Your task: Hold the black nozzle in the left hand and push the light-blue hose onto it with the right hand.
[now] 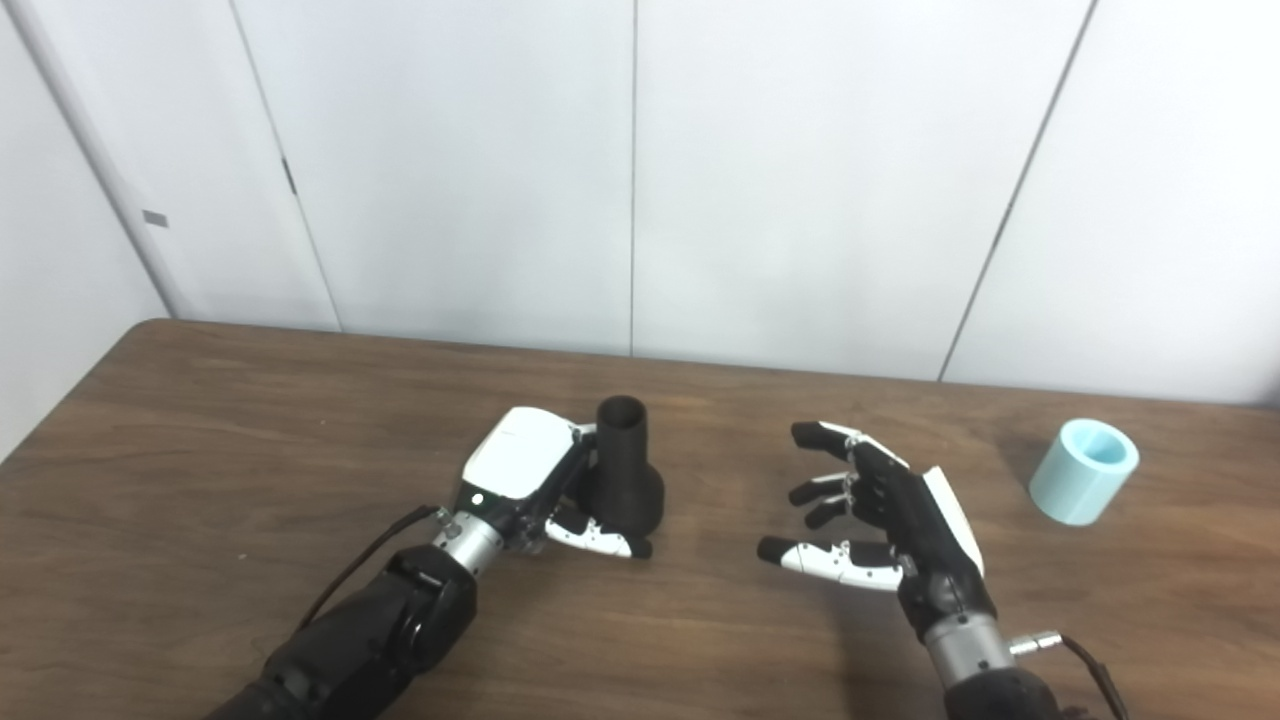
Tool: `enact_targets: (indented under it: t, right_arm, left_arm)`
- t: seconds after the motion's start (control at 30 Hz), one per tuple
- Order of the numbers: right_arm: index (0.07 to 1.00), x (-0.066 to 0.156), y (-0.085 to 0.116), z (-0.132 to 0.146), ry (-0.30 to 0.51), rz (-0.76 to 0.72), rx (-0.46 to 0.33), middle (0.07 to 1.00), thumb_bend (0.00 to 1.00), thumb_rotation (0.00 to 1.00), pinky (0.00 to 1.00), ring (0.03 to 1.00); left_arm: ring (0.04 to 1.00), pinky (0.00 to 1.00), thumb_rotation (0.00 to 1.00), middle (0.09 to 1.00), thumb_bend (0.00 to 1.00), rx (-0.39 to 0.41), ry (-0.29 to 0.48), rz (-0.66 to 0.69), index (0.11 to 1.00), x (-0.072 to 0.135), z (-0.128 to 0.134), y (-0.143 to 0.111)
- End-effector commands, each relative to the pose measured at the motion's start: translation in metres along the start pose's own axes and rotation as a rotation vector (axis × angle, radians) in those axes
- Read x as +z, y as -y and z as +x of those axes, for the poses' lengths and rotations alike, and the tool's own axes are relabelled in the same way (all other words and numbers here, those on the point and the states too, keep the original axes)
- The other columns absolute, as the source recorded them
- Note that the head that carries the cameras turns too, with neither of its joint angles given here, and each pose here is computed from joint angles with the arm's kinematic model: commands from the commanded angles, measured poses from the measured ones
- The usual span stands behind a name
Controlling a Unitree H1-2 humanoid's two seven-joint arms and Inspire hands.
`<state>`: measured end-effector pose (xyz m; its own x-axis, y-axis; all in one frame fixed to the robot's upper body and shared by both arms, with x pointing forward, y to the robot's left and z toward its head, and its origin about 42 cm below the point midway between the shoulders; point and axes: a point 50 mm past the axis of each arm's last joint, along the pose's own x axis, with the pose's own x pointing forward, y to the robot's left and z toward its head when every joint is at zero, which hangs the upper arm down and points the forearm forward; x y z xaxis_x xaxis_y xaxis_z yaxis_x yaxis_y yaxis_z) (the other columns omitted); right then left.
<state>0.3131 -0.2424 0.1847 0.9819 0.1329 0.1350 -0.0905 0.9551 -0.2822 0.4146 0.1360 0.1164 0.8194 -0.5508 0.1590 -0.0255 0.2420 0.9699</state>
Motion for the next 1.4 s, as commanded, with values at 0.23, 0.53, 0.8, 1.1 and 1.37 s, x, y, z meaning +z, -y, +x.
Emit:
enact_targets:
  t: [0.23, 0.53, 0.8, 1.1, 1.37]
  right_arm:
    - [0.738, 0.052, 0.026, 0.004, 0.219, -0.016, -0.121, 0.787, 0.76, 0.03, 0.46, 0.581]
    - [0.705, 0.099, 0.084, 0.006, 0.322, -0.263, -0.443, 0.760, 0.75, 0.12, 0.56, 0.694]
    - [0.836, 0.089, 0.159, 0.009, 0.262, -0.372, -0.560, 0.853, 0.75, 0.13, 0.72, 0.828]
    - [0.871, 0.078, 0.192, 0.018, 0.149, -0.378, -0.649, 0.863, 0.79, 0.20, 0.80, 0.866]
    - [0.927, 0.042, 0.213, 0.023, -0.002, -0.250, -0.558, 0.900, 0.78, 0.19, 0.87, 0.891]
  left_arm:
    - [0.405, 0.36, 0.00, 0.455, 0.50, -0.336, 0.075, -0.086, 0.524, 0.035, -0.058, 0.070]
    - [0.394, 0.38, 0.00, 0.450, 0.50, -0.345, 0.085, -0.069, 0.533, 0.023, -0.071, 0.068]
    - [0.405, 0.41, 0.00, 0.453, 0.50, -0.360, 0.094, -0.056, 0.530, 0.008, -0.079, 0.068]
    - [0.384, 0.34, 0.00, 0.430, 0.50, -0.356, 0.092, -0.043, 0.533, -0.013, -0.087, 0.063]
    - [0.385, 0.33, 0.00, 0.428, 0.50, -0.367, 0.099, -0.030, 0.528, -0.014, -0.085, 0.063]
